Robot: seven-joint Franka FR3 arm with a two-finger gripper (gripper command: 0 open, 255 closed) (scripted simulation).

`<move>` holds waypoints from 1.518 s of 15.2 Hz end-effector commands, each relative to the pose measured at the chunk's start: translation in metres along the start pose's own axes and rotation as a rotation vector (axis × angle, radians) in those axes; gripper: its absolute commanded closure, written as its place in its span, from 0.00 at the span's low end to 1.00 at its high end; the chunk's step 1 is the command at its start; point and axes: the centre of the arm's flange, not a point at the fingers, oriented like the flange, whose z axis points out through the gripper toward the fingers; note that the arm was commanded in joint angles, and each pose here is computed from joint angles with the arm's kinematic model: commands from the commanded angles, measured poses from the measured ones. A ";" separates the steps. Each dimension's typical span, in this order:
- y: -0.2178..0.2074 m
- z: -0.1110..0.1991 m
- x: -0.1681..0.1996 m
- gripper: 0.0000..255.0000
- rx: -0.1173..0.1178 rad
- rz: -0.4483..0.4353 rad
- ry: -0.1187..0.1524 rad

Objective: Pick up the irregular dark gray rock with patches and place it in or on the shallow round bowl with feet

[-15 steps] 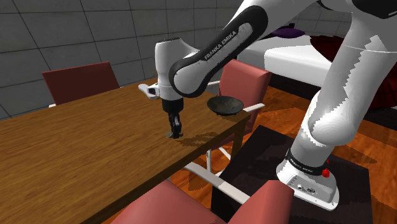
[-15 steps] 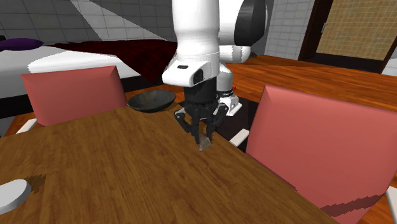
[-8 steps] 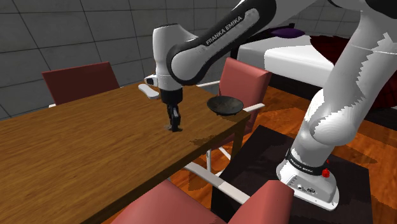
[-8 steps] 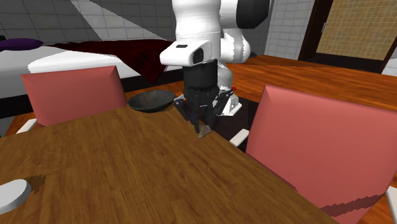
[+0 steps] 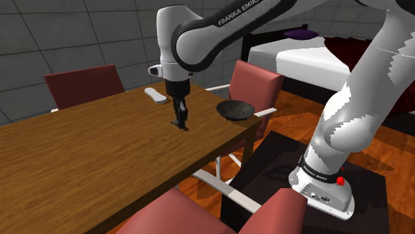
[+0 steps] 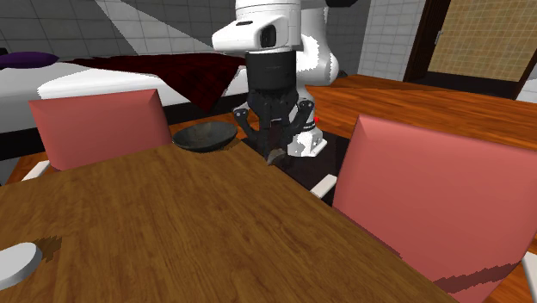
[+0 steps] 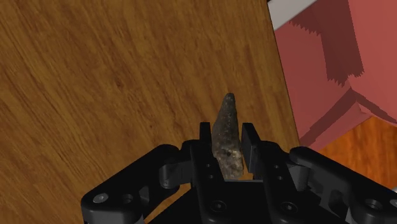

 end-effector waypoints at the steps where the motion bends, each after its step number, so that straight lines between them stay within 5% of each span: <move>1: 0.000 -0.008 -0.001 1.00 0.000 0.000 0.000; 23: 0.108 -0.031 -0.269 1.00 0.000 0.000 0.000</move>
